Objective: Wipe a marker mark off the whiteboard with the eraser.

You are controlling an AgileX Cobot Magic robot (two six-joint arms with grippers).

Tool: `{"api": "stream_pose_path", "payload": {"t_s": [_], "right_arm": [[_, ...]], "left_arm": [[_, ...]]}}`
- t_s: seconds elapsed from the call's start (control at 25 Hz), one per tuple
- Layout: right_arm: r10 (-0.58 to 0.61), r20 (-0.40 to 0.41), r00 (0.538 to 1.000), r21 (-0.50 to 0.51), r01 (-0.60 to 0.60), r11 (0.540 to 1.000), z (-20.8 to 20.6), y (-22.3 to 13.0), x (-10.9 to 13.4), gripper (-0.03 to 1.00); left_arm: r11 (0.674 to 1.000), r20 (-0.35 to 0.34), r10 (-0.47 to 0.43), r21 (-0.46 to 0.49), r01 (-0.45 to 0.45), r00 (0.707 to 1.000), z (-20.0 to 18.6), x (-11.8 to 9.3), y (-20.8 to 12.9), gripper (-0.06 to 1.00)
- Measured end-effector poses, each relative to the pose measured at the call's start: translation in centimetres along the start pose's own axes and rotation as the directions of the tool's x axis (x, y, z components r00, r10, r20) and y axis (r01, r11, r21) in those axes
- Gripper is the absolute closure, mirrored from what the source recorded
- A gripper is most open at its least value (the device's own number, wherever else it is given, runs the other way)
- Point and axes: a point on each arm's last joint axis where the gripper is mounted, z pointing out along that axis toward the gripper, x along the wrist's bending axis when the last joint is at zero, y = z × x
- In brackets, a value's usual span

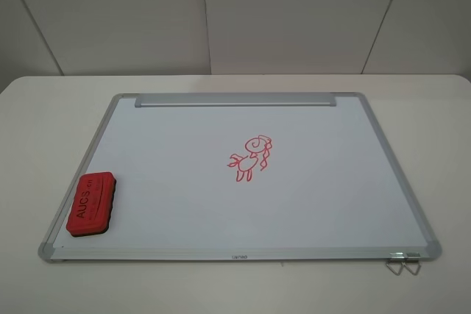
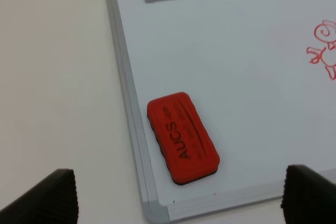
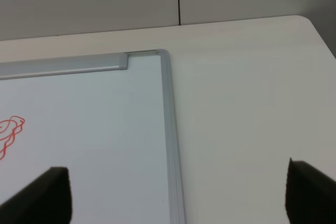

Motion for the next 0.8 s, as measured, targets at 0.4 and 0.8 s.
{"api": "stream_pose_path", "payload": {"t_s": [0.4, 0.8], "right_arm": [[0.000, 0.000, 1.000, 0.000, 0.000, 1.000, 0.00, 0.00, 0.00, 0.24], [0.000, 0.000, 1.000, 0.000, 0.000, 1.000, 0.00, 0.00, 0.00, 0.24]], "left_arm": [[0.997, 0.005, 0.006, -0.077, -0.006, 1.000, -0.63, 0.04, -0.55, 0.17], [0.997, -0.010, -0.003, -0.079, 0.002, 1.000, -0.64, 0.03, -0.55, 0.17]]}}
